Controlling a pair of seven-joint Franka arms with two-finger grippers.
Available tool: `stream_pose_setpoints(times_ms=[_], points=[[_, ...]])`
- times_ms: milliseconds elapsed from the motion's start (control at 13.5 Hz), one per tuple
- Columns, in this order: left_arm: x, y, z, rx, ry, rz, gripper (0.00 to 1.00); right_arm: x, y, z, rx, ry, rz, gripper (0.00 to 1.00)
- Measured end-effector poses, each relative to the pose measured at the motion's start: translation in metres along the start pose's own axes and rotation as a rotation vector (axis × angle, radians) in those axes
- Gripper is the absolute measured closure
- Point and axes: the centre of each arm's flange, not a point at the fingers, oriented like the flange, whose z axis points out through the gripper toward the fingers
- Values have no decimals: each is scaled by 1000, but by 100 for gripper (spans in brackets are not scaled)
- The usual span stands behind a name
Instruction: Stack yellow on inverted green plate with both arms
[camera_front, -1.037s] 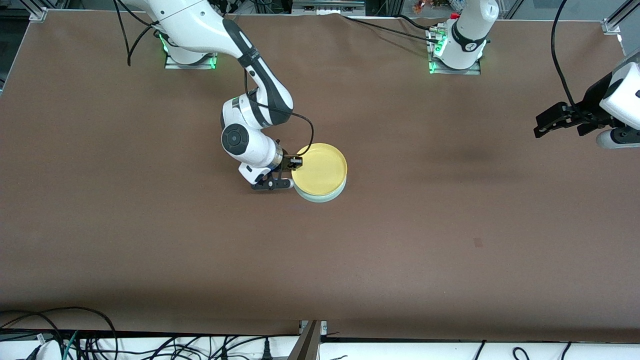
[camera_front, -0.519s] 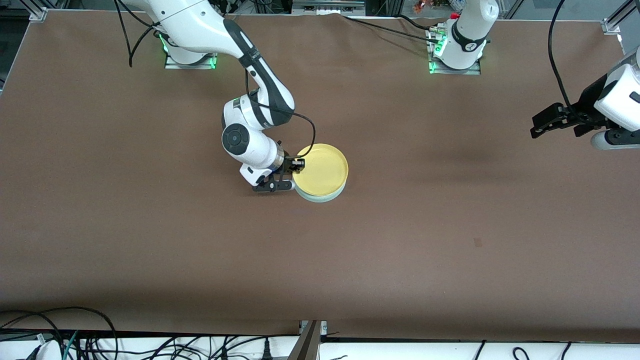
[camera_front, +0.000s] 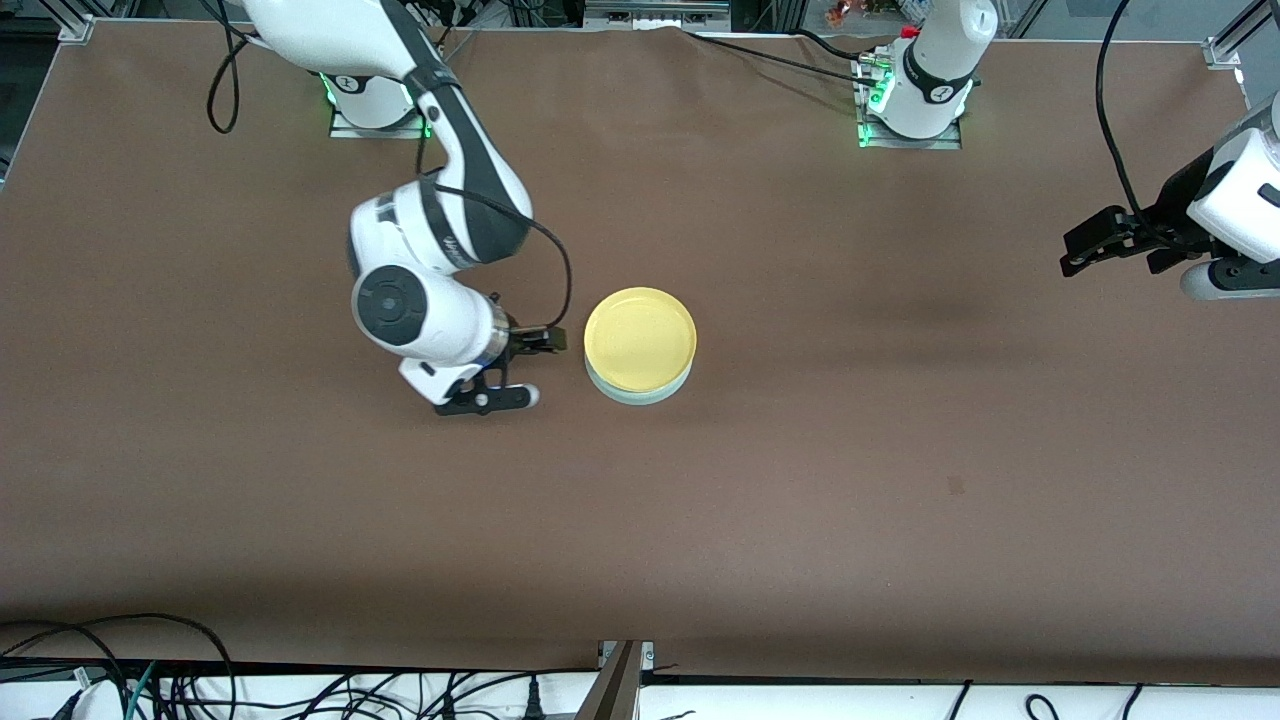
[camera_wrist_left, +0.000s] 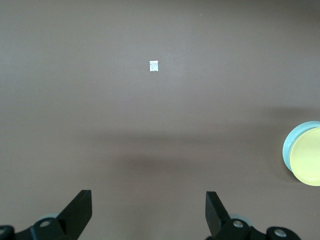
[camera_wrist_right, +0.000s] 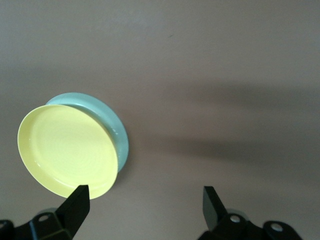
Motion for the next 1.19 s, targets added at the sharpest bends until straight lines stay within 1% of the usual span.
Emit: stream_pose_setpoints(times_ms=[148,296,519,741,889,1111,1185], points=[[0,0,0,0,0,0,0,4,34,-39,-44,-10,-4,0],[0,0,0,0,0,0,0,3,78,-84,-71,-15,-28,0],[0,0,0,0,0,1,0,-15,152,-150,-81,-27,-70,0],[0,0,1,0,-1,1,0,-27,210,-177,-86,-41,-94,0],[0,0,1,0,-2,1,0,-29,216,-183,-84,-36,-92,0],[1,0,2,0,-3,0,0,-47,207,-205,-139,-35,-101,0],[1,-1,2,1,-4,-1,0,-58,206,-217,-130,-24,-89,0]])
